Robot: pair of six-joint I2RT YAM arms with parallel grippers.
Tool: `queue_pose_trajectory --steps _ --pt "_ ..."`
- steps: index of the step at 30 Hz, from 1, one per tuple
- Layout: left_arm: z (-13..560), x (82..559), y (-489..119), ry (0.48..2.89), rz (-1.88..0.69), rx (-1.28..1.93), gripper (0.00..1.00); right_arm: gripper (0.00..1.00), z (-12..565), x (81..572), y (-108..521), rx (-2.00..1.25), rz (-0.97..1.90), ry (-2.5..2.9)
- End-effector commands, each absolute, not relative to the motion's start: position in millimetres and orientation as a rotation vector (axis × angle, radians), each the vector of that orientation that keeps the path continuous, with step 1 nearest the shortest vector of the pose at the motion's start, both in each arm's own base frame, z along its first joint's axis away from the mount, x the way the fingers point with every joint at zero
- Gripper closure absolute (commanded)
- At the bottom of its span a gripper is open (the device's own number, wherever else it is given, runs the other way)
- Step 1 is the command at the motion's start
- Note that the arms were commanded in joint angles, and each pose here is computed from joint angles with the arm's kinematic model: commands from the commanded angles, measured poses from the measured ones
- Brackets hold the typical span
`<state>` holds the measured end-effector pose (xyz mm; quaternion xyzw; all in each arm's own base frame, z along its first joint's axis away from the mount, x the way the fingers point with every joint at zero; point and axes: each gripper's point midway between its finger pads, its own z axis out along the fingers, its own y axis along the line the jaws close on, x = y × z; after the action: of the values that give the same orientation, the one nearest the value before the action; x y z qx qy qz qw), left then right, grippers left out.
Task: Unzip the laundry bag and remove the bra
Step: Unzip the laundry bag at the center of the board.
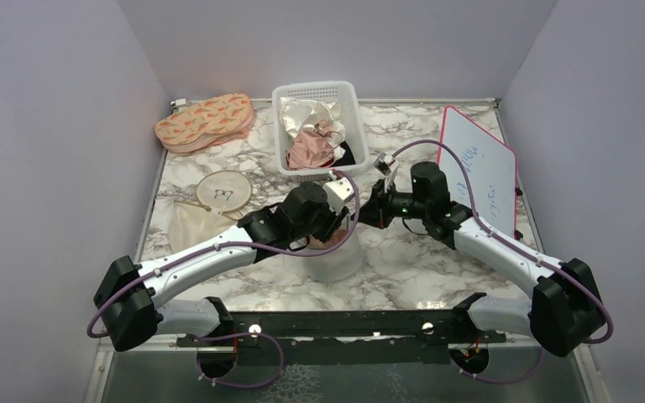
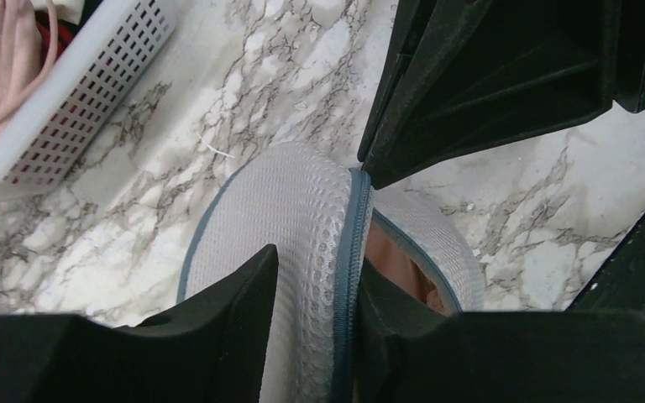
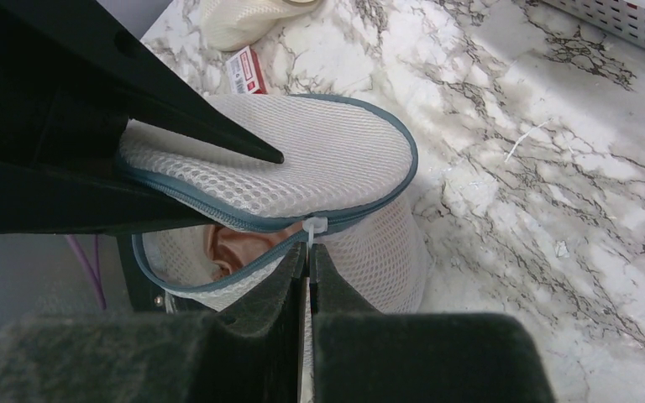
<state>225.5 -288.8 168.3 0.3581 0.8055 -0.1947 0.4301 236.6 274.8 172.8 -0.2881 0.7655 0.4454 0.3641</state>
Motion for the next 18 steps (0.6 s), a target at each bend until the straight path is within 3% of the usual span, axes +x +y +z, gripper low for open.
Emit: queue_pose_trajectory --steps 1,8,18 --pt "190.7 239.6 -291.5 1.931 -0.415 0.894 0.78 0.99 180.7 230.6 280.1 -0.770 1.193 1.928" --pt "221.8 241.5 -290.1 1.778 -0.400 0.946 1.00 0.99 177.0 243.0 278.4 -0.672 1.158 1.955" --pt "264.4 220.3 -282.2 1.490 -0.494 0.959 1.00 0.99 152.2 274.0 260.8 -0.550 1.084 2.023"
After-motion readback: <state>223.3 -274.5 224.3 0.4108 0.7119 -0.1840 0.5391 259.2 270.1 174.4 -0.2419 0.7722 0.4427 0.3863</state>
